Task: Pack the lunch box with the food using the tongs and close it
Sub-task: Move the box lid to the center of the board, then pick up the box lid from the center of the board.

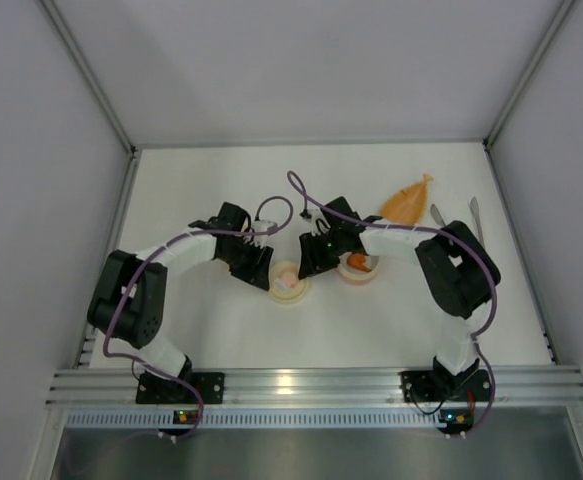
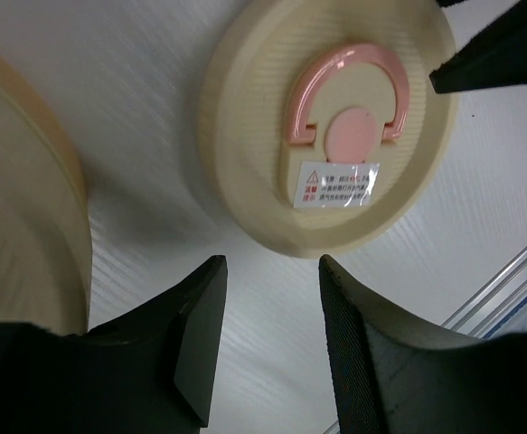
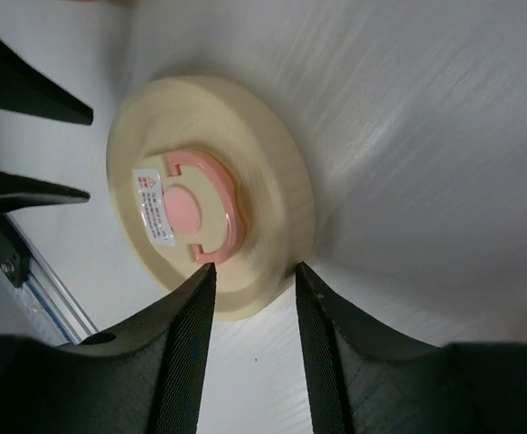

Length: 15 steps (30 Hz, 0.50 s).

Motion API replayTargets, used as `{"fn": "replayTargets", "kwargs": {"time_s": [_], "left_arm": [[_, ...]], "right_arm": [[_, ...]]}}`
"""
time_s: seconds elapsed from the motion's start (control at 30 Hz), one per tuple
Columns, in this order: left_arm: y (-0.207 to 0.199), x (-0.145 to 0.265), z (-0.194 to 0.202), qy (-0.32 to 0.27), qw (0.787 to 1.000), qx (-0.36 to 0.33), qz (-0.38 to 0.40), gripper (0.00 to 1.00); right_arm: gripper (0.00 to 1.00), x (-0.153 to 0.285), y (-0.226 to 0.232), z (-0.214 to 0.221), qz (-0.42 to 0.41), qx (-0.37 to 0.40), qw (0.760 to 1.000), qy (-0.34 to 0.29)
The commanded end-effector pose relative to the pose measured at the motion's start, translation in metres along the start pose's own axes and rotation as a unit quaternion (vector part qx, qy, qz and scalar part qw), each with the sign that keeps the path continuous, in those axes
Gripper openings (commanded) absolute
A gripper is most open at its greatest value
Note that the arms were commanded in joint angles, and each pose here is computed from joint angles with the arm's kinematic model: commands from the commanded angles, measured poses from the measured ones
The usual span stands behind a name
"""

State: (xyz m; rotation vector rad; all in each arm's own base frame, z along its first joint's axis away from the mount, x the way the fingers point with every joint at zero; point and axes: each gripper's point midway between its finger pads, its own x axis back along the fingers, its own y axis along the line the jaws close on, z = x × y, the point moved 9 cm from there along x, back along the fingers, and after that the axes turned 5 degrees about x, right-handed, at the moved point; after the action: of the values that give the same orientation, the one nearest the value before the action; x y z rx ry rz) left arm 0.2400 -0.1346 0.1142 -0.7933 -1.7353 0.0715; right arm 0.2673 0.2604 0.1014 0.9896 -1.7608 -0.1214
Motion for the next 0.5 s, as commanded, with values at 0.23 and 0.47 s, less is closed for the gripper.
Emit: {"fn": "replayTargets", "kwargs": {"time_s": [0.23,0.47], "left_arm": [[0.002,-0.015,-0.032,-0.006,0.999,0.024,-0.035,0.46],[0.005,-0.022,-0.026,0.007,0.998,0.046,-0.049,0.34]], "right_arm": [[0.38,0.022,0.021,-0.025,-0.07,0.067,0.991,-0.089],[0.41,0.014,0.017,-0.025,-0.067,0.058,0.993,-0.081]]}}
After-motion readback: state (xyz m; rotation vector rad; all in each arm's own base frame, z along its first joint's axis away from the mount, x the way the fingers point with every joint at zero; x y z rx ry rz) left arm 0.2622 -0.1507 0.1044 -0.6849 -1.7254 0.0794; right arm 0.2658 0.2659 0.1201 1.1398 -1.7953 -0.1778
